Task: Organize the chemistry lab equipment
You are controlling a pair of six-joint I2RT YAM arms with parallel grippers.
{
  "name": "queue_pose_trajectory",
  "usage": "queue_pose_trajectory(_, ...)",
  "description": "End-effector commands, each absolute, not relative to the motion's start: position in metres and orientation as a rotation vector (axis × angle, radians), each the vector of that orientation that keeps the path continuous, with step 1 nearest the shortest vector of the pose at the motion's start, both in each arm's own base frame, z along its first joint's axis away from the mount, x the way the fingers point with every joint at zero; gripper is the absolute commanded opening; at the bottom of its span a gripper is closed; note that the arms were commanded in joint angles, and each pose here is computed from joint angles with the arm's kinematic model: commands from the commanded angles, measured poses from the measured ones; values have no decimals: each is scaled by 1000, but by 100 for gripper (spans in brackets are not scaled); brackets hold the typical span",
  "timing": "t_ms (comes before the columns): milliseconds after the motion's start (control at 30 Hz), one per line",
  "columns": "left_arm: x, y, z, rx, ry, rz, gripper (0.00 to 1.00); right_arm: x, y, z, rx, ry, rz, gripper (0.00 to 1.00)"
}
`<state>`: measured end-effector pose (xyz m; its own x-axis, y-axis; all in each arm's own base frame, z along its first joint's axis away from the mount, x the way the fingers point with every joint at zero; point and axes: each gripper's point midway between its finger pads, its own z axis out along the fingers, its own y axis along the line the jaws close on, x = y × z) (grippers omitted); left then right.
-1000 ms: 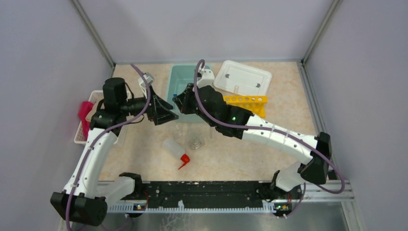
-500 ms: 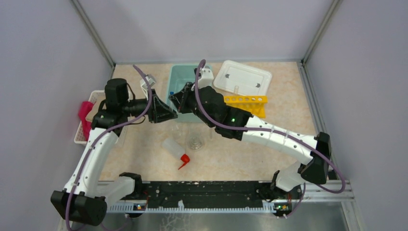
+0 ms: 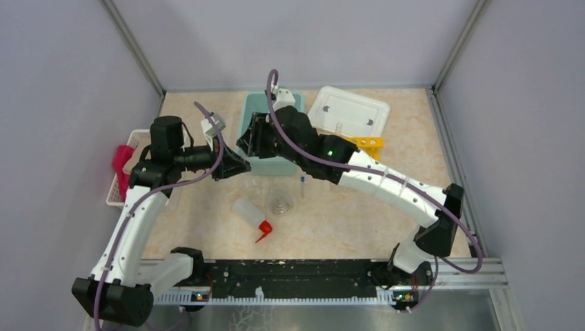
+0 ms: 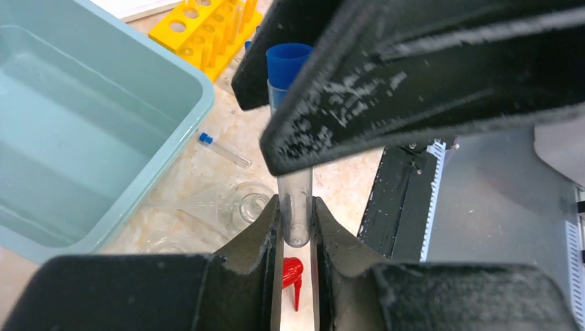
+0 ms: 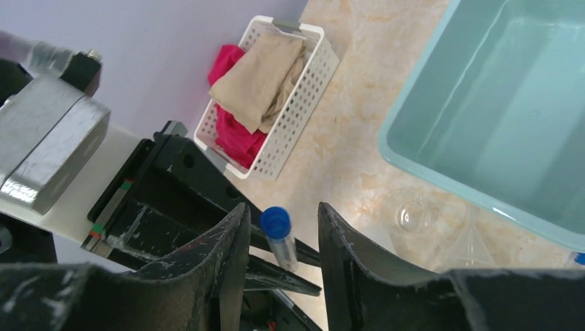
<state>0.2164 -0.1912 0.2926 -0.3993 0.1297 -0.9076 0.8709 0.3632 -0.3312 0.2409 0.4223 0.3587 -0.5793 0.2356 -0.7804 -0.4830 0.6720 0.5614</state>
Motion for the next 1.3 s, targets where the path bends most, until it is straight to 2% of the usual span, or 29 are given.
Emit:
queue_pose_trajectory(0,213,-188,300,975,1703,-1020,6,236,417,369,-275,2026,1040,40)
queue_pose_trajectory(333,213,-185,297,1014,1695,-977,5,234,421,376,-392,2041,1086,39)
queue_pose_trajectory(533,213,-185,296,1019,1697,-980,4,234,430,371,-445,2069,1094,35)
queue_pose_trajectory(600,212,-185,296,1019,1696,-982,4,234,430,372,-447,2067,1094,31)
queue_pose_trajectory(800,214,-184,293,1012,1712,-971,5,235,425,370,-445,2081,1074,11)
queue_pose_trajectory(833,214,-184,293,1009,1716,-970,10,236,422,369,-440,2087,1063,6)
queue_pose_trajectory(867,217,-183,292,990,1732,-964,25,238,417,368,-430,2091,1050,2)
queue_pose_trajectory(933,219,-181,291,966,1752,-954,80,242,406,366,-412,2098,1021,0)
queue_pose_trajectory(967,221,-181,291,957,1761,-948,96,244,397,365,-402,2103,995,0)
queue_pose_trajectory(1133,230,-175,292,896,1797,-889,99,269,312,339,-235,2123,656,0)
queue_pose_trajectory(1267,237,-171,286,852,1858,-864,99,282,213,293,-14,2170,327,0)
